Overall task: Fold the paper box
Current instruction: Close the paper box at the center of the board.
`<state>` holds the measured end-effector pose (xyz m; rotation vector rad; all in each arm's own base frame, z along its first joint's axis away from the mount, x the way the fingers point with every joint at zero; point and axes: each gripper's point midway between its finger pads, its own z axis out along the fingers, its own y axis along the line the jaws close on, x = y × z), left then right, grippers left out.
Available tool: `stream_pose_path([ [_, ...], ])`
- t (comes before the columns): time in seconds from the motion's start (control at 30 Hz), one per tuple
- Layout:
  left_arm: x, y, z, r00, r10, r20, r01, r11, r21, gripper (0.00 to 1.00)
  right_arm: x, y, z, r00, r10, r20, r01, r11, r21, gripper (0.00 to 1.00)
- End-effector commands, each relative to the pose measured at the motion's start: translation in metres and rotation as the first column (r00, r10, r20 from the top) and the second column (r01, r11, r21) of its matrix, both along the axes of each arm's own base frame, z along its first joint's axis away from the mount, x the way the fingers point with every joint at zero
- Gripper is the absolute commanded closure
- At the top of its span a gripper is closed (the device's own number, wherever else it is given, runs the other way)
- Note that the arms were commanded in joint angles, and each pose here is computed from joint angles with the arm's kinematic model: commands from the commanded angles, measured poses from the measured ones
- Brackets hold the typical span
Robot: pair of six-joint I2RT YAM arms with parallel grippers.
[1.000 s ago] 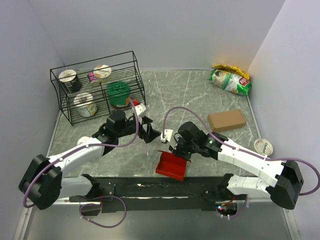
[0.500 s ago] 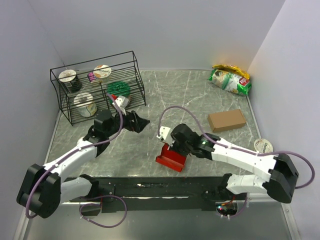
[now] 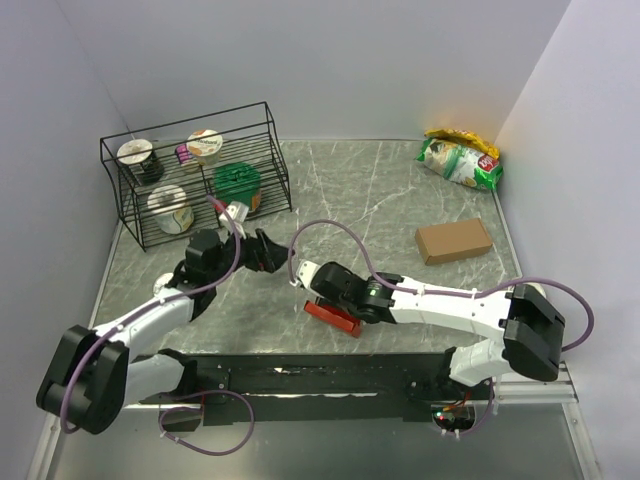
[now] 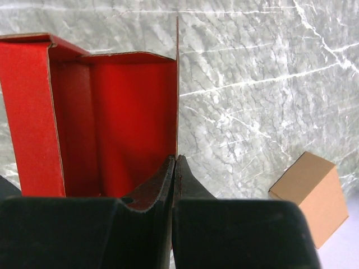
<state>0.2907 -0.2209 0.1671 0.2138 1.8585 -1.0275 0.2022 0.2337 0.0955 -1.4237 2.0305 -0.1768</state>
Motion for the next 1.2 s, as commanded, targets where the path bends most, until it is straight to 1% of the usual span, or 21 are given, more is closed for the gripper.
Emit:
stream_pose_path([
  [0.0,-0.02,0.009,-0.013,1.0,0.004,-0.021,-0.004,1.0,-0.008,0.03,0.005,0.012,0.013,0.999,-0.037,0.012,0.036,0.998,0.052,1.0],
  [0.03,-0.025,0.012,-0.012,1.0,0.015,-0.016,-0.015,1.0,-0.009,0.01,0.003,0.013,0.008,0.999,-0.031,-0.007,0.032,0.998,0.049,1.0],
  [0.07,-0.032,0.016,-0.024,0.999,0.024,-0.046,-0.024,1.0,0.0,0.01,0.002,0.013,0.006,0.999,-0.032,-0.013,0.032,0.998,0.047,1.0],
  [0.1,-0.04,0.014,-0.028,0.998,0.016,-0.066,-0.017,1.0,-0.012,0.03,0.001,0.014,0.004,0.999,-0.027,-0.021,0.028,0.998,0.048,1.0],
  [0.13,-0.047,0.014,-0.025,0.998,0.018,-0.056,-0.019,0.999,-0.029,0.05,0.0,0.014,-0.001,0.999,-0.026,-0.034,0.027,0.999,0.045,1.0],
  [0.2,-0.065,0.012,-0.046,0.992,0.025,-0.128,-0.028,0.999,-0.024,0.07,-0.001,0.015,-0.004,0.999,-0.027,-0.043,0.029,0.999,0.046,1.0],
  [0.23,-0.072,0.011,-0.045,0.992,0.015,-0.126,-0.019,0.999,-0.033,0.09,-0.001,0.014,-0.007,0.998,-0.029,-0.049,0.032,0.999,0.042,1.0],
  [0.27,-0.08,0.01,-0.055,0.987,0.006,-0.159,-0.012,0.999,-0.036,0.09,-0.002,0.014,-0.01,0.998,-0.028,-0.06,0.031,0.999,0.042,1.0],
  [0.3,-0.09,0.005,-0.059,0.984,-0.019,-0.177,0.012,0.999,-0.041,0.1,-0.002,0.015,-0.01,0.998,-0.03,-0.064,0.033,0.998,0.047,1.0],
  [0.4,-0.112,-0.005,-0.067,0.971,-0.093,-0.221,0.075,0.993,-0.089,0.18,-0.004,0.018,-0.014,0.996,-0.032,-0.086,0.036,0.998,0.049,1.0],
  [0.43,-0.118,-0.011,-0.062,0.968,-0.141,-0.209,0.118,0.986,-0.118,0.23,-0.004,0.018,-0.014,0.995,-0.034,-0.089,0.039,0.998,0.052,1.0],
  [0.5,-0.13,-0.019,-0.07,0.952,-0.192,-0.239,0.168,0.979,-0.117,0.25,-0.005,0.02,-0.011,0.995,-0.03,-0.094,0.035,0.998,0.059,1.0],
  [0.57,-0.137,-0.029,-0.065,0.942,-0.255,-0.216,0.233,0.965,-0.121,0.27,-0.005,0.021,-0.006,0.995,-0.029,-0.095,0.036,0.997,0.073,1.0],
  [0.6,-0.141,-0.035,-0.071,0.929,-0.284,-0.238,0.265,0.958,-0.109,0.29,-0.005,0.022,-0.005,0.995,-0.028,-0.099,0.036,0.996,0.078,1.0],
  [0.67,-0.144,-0.045,-0.064,0.915,-0.341,-0.215,0.323,0.939,-0.117,0.35,-0.006,0.022,0.001,0.995,-0.029,-0.1,0.038,0.995,0.094,1.0],
  [0.7,-0.146,-0.048,-0.074,0.904,-0.349,-0.248,0.334,0.937,-0.102,0.35,-0.007,0.022,0.002,0.994,-0.029,-0.104,0.039,0.995,0.097,1.0],
  [0.77,-0.142,-0.053,-0.074,0.904,-0.351,-0.244,0.338,0.936,-0.094,0.36,-0.008,0.023,0.004,0.994,-0.026,-0.108,0.038,0.994,0.107,1.0],
  [0.8,-0.14,-0.054,-0.08,0.901,-0.343,-0.265,0.334,0.939,-0.081,0.37,-0.009,0.025,0.007,0.994,-0.025,-0.11,0.039,0.991,0.125,1.0],
  [0.87,-0.135,-0.057,-0.08,0.903,-0.34,-0.262,0.335,0.94,-0.067,0.37,-0.012,0.027,0.008,0.992,-0.016,-0.128,0.034,0.989,0.143,1.0],
  [1.0,-0.121,-0.059,-0.089,0.918,-0.28,-0.281,0.282,0.959,-0.032,0.32,-0.024,0.033,0.016,0.984,0.014,-0.177,0.022,0.98,0.198,1.0],
  [1.17,-0.105,-0.061,-0.087,0.939,-0.233,-0.253,0.239,0.971,-0.007,0.32,-0.045,0.043,0.026,0.961,0.086,-0.264,-0.013,0.963,0.27,1.0],
])
